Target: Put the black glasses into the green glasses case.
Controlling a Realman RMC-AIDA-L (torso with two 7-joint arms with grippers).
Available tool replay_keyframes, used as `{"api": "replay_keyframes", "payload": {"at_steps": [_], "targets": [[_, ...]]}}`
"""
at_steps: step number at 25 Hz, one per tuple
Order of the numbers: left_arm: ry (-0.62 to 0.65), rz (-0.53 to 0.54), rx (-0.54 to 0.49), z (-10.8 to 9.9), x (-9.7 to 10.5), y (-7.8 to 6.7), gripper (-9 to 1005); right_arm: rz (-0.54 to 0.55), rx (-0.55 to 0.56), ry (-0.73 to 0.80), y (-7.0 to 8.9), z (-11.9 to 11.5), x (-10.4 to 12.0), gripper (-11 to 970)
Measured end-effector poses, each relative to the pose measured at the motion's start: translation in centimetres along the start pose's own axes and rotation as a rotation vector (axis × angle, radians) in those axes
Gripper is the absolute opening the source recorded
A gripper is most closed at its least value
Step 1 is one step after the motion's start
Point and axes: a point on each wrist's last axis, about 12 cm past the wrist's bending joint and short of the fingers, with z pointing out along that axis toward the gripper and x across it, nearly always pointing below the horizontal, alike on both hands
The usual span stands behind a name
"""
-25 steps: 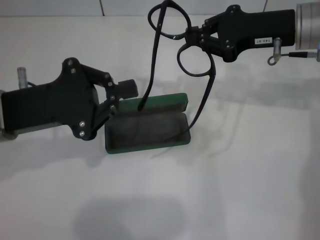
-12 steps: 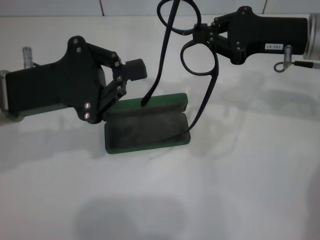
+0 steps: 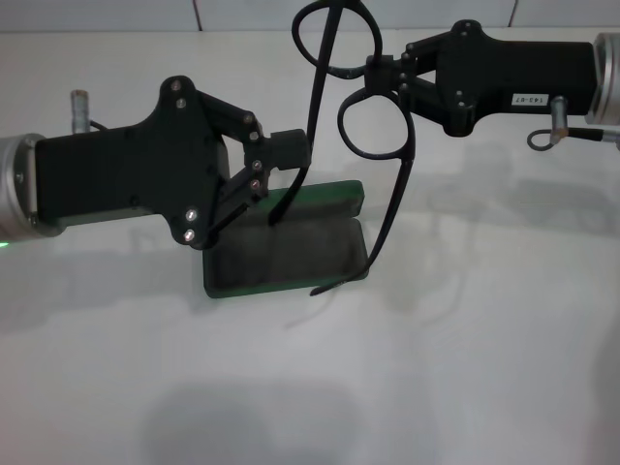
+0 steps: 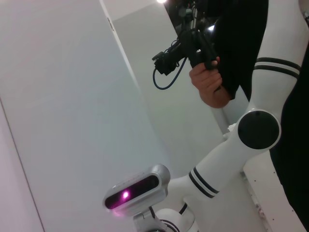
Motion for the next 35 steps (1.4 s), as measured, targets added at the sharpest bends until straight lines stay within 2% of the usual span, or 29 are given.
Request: {"api": "replay_keyframes", "payload": {"at_steps": [14, 25, 35], "targets": [[0.003, 0.009, 0.004, 0.9, 0.3, 0.4, -2, -0.003, -0.023, -0.004, 0.0, 0.6, -0.4, 67], [0.061, 0.001, -0.022, 1.8, 1.5, 0.5, -2, -0.003, -0.030, -0.009, 0.0, 0.8, -0.6, 69], [0.086, -0.017, -0.056, 1.8, 2.4, 0.2, -2, 0.014, -0.016, 0.003, 0.0, 1.1, 0.0, 70]]}}
